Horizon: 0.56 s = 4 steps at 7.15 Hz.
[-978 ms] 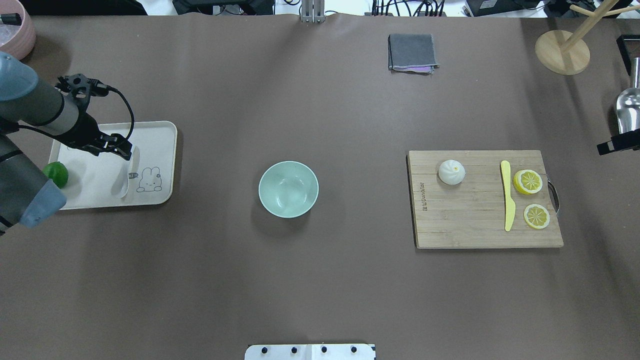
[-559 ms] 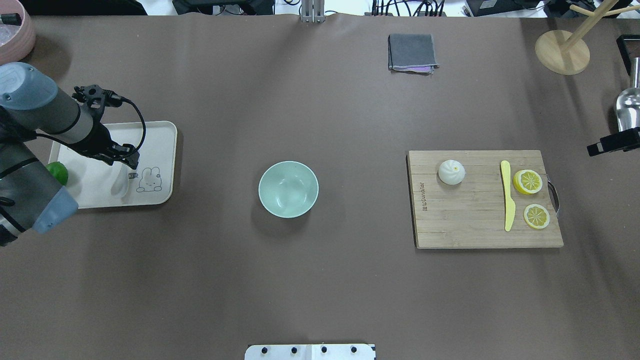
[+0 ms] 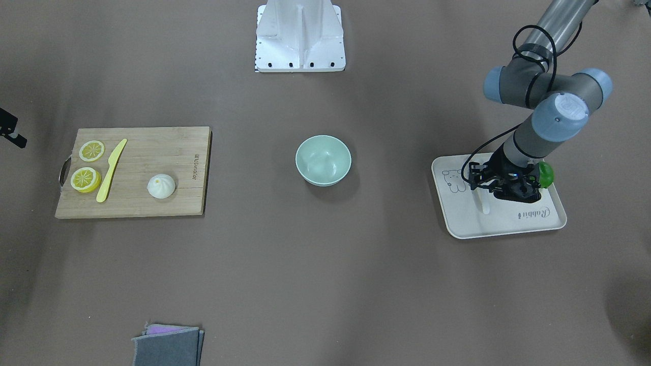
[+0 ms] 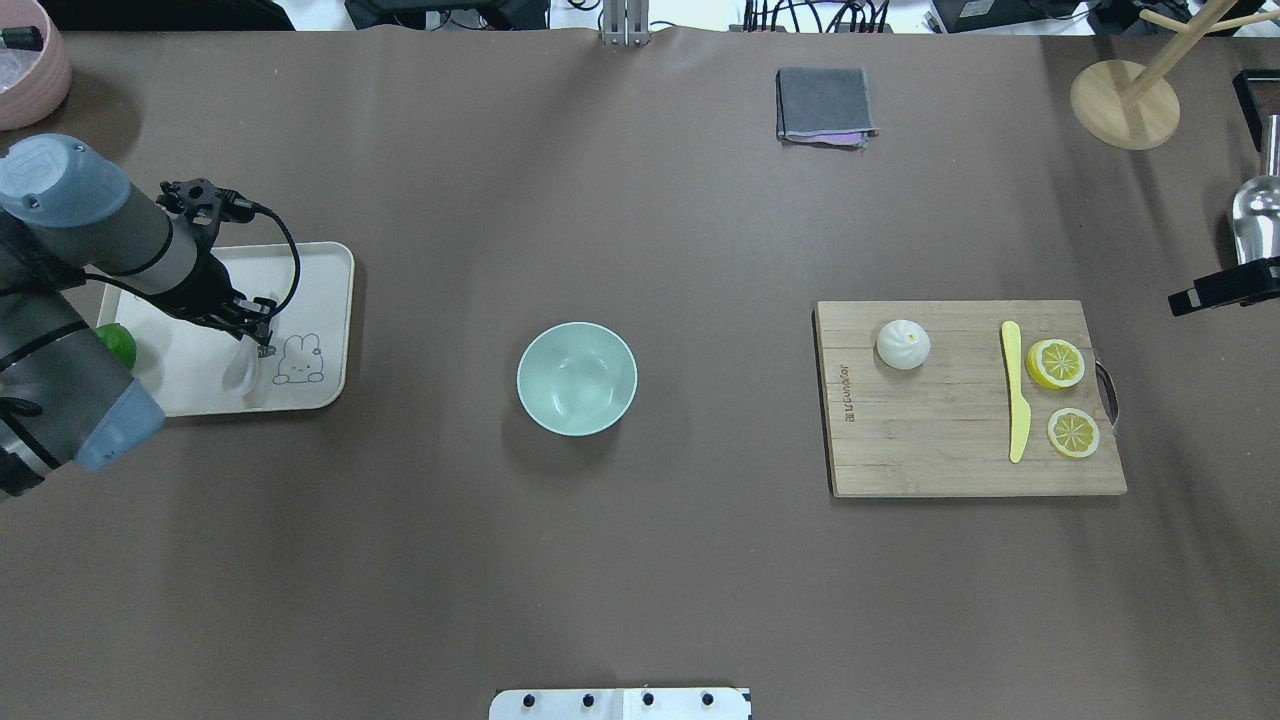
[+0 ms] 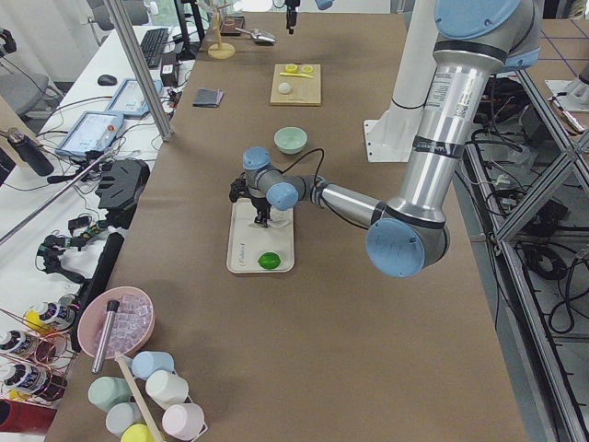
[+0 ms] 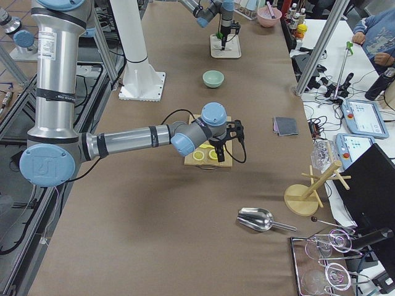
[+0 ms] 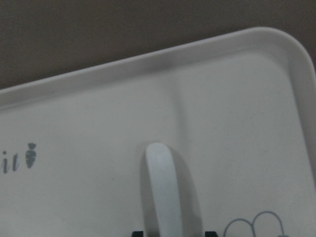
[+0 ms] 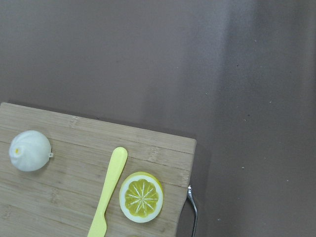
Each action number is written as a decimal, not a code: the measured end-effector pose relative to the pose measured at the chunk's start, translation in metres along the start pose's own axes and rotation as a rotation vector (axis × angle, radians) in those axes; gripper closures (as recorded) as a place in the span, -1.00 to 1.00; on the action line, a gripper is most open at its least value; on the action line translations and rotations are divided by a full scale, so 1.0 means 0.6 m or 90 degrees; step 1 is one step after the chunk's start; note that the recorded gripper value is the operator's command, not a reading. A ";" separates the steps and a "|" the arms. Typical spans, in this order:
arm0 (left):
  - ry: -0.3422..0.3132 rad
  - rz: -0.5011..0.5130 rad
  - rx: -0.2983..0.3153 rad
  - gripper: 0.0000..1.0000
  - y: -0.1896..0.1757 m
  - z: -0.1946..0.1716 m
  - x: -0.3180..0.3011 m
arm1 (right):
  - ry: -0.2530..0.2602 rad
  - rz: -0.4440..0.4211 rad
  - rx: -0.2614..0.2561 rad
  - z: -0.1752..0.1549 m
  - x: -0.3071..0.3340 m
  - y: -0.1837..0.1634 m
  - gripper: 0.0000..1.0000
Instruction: Put spoon and bun in bowl
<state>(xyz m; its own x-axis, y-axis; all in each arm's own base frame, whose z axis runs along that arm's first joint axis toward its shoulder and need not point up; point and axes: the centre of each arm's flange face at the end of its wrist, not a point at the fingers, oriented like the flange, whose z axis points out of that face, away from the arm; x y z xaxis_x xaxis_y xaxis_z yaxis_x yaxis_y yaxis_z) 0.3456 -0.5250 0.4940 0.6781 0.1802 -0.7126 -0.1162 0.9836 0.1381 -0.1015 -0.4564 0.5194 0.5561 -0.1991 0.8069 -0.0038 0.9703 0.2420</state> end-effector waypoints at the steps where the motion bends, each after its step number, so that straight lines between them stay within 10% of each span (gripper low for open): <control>1: 0.006 0.004 0.003 1.00 -0.004 -0.007 0.012 | -0.003 0.005 0.000 0.003 -0.012 -0.005 -0.98; 4: 0.089 -0.039 0.029 1.00 -0.056 -0.095 0.161 | -0.005 0.033 0.012 0.030 -0.115 -0.030 -0.97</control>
<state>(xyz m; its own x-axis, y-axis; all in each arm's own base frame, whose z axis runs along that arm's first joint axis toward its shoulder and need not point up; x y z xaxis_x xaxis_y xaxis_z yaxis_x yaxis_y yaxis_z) 0.3736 -0.5400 0.3816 0.5754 0.1224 -0.8087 -0.0421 0.9919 0.1202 -0.1546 -0.4627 0.4689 0.5485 -0.1492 0.8228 -0.0487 0.9766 0.2096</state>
